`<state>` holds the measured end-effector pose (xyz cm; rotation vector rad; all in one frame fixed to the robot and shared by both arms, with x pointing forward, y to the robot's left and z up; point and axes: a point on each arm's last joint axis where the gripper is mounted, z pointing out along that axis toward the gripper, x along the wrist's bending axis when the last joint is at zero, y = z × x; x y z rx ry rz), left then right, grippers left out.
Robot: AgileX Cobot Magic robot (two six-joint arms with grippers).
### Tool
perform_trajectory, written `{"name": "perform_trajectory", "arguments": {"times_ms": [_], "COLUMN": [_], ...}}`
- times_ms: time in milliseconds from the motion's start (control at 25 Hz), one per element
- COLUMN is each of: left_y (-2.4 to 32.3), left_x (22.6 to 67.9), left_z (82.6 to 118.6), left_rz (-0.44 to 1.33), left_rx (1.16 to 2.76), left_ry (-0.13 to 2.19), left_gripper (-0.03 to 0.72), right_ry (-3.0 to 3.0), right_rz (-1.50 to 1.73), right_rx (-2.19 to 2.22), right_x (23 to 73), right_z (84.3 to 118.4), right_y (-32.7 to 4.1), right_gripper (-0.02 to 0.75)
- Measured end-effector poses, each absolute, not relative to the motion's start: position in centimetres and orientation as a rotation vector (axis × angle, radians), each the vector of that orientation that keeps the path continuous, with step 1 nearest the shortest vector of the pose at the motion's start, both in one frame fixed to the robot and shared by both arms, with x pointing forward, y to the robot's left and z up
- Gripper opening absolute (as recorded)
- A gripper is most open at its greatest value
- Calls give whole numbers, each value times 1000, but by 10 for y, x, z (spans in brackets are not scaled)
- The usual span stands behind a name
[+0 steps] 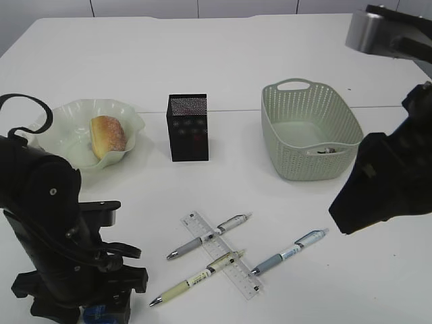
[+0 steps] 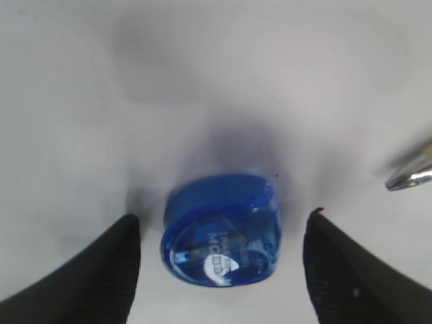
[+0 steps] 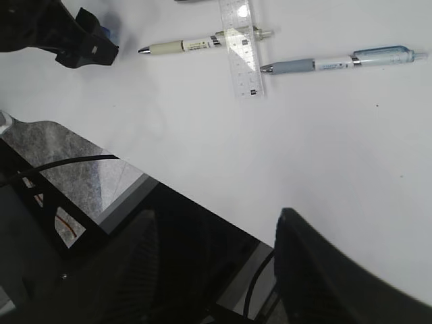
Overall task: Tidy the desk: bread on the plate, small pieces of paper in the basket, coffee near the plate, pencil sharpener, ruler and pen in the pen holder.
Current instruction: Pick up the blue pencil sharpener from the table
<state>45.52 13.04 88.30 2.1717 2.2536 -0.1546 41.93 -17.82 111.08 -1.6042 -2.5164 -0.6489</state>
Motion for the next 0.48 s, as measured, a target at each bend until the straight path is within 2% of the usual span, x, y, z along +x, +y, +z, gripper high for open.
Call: {"name": "perform_trajectory", "arguments": {"times_ms": [360, 480], "left_y": [129, 129], "left_x": [457, 458], "left_z": [880, 880], "left_rz": [-148, -144], "left_rx": [2164, 2161], "left_ry": [2249, 2243], "left_gripper": [507, 461], "right_ry": [-2524, -2528], "right_rz": [-680, -686], "right_rx": [-1594, -1590], "right_x": [415, 414], "right_z": [1115, 1116], "right_y": [-180, -180], "right_gripper": [404, 405]}}
